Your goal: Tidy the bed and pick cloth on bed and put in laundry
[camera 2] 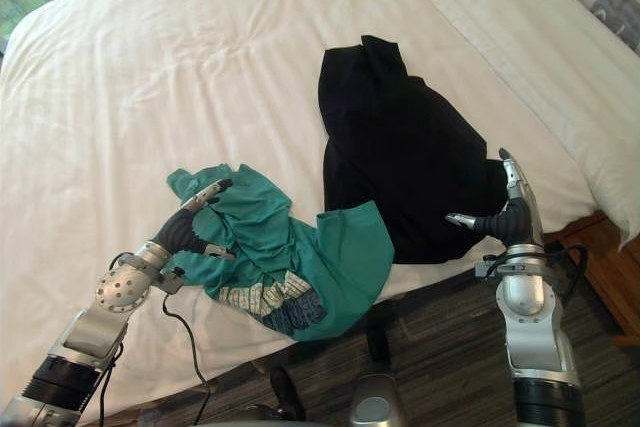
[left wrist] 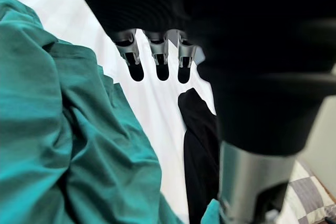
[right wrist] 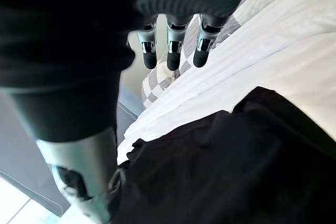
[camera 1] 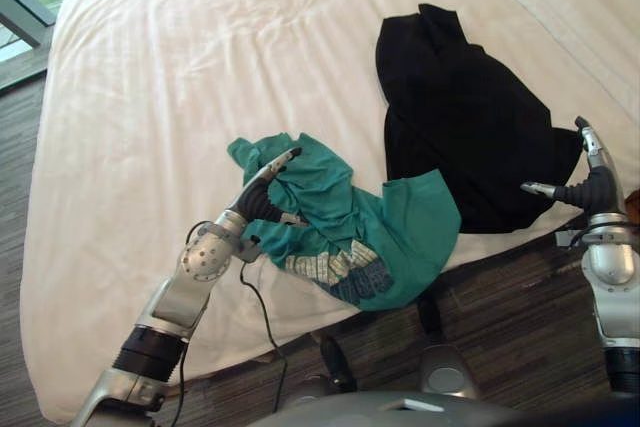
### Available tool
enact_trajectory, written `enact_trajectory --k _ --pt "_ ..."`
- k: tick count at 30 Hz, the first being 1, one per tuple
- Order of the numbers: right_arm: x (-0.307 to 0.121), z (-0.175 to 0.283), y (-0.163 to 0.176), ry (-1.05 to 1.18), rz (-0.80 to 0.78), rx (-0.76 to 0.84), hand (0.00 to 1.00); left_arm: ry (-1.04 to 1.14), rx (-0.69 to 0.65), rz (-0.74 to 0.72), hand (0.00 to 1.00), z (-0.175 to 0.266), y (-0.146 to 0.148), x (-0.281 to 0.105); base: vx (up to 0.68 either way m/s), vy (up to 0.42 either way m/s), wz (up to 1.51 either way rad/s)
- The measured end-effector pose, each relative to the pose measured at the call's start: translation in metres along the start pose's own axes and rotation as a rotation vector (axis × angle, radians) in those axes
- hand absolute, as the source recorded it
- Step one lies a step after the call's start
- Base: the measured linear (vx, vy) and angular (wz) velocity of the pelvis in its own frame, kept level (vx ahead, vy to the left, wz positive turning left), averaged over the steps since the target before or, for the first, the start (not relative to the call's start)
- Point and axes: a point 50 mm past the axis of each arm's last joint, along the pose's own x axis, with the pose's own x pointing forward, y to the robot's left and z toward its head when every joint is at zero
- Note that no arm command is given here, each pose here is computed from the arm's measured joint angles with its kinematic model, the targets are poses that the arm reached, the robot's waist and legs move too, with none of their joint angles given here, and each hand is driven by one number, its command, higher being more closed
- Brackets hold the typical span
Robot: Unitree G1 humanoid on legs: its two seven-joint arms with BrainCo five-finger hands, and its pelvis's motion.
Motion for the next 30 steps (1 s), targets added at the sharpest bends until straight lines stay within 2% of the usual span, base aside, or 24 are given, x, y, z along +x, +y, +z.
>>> enact_trajectory --k 12,15,19,20,25,30 --pt "0.019 0.032 -0.019 -0.127 -0.123 0.017 0.0 0.066 0.196 0.208 0.0 0.003 0.036 0.036 0.01 0.005 -0.01" --pt "0.018 0.037 -0.015 -0.142 -0.144 0.051 0.0 0.076 0.158 0.258 0.0 0.002 0.032 0.036 0.05 0.002 -0.09" --pt "0.012 0.039 -0.003 -0.126 -0.148 0.108 0.0 0.092 0.042 0.295 0.0 0.002 0.013 0.036 0.04 -0.006 -0.04" --pt "0.01 0.038 -0.001 -0.117 -0.146 0.11 0.0 0.089 0.015 0.29 1.0 0.002 0.006 0.035 0.0 0.0 0.0" --pt "0.007 0.044 0.003 -0.126 -0.148 0.136 0.0 0.099 -0.083 0.25 1.0 -0.004 -0.02 0.012 0.01 -0.004 -0.02" --pt "0.01 0.043 0.005 -0.12 -0.127 0.133 0.0 0.133 -0.235 0.134 1.0 -0.022 -0.036 -0.018 0.03 -0.024 -0.04"
